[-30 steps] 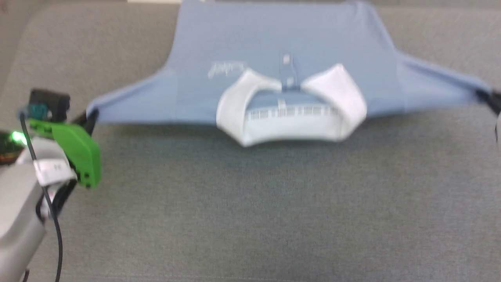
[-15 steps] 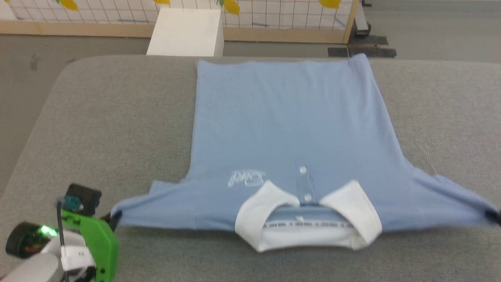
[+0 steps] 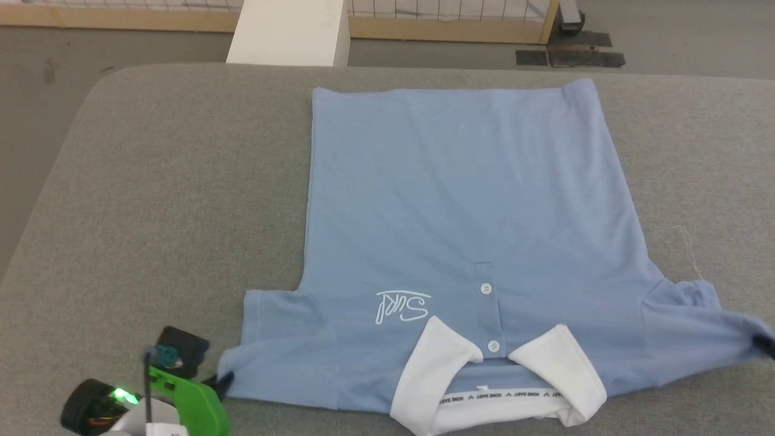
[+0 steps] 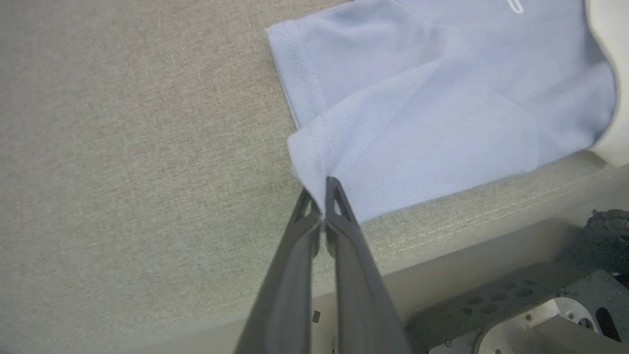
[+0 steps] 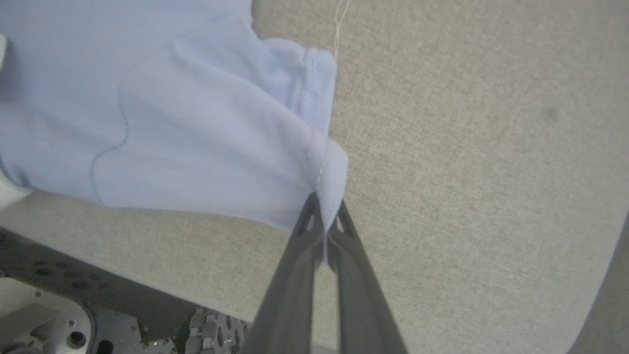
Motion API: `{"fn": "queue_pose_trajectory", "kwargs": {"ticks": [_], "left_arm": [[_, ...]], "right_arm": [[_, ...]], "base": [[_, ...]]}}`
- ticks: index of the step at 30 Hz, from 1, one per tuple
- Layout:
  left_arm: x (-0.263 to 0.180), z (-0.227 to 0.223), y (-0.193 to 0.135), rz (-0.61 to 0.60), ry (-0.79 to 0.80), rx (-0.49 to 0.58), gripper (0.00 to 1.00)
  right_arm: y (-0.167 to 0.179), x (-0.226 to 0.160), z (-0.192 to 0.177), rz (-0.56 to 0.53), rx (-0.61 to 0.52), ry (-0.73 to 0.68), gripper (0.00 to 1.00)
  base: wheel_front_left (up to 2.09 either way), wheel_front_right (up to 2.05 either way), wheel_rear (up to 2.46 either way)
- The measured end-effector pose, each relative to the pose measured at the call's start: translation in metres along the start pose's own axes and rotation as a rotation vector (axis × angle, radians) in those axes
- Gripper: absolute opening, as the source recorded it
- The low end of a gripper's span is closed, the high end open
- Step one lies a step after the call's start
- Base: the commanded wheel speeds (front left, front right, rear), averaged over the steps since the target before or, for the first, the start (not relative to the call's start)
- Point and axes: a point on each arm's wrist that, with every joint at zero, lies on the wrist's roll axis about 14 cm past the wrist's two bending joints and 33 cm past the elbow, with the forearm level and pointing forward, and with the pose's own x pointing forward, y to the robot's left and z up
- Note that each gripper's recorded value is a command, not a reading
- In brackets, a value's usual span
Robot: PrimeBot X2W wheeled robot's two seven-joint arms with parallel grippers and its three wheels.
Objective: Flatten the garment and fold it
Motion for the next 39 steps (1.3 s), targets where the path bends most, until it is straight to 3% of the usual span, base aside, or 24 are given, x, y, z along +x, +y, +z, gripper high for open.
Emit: {"fn": "queue_pose_trajectory", "kwargs": {"ticks": [8, 15, 26, 31, 39], "left_arm": [[0.005, -0.001, -0.020, -0.078, 0.036, 0.015, 0.00], [0.007, 0.011, -0.026, -0.092, 0.015, 0.015, 0.00], [0.024, 0.012, -0.025, -0.085, 0.024, -0.021, 0.00], [0.033, 0.008, -0.020, -0.060, 0.033, -0.062, 0.00], [0.037, -0.011, -0.005, 0.012, 0.083, -0.133, 0.00]], "right_arm": [[0.010, 0.005, 0.081, 0.017, -0.025, -0.159, 1.00], [0.010, 0.021, 0.155, 0.011, -0.061, -0.208, 1.00], [-0.019, 0.095, 0.229, -0.060, -0.065, -0.054, 1.00], [-0.031, 0.136, 0.245, -0.095, -0.055, 0.022, 1.00], [-0.011, 0.218, 0.254, -0.060, -0.019, 0.101, 1.00]], "base": [[0.00, 0.00, 0.00], [0.00, 0.00, 0.00], [0.00, 0.00, 0.00], [0.00, 0.00, 0.00], [0.00, 0.00, 0.00]]}}
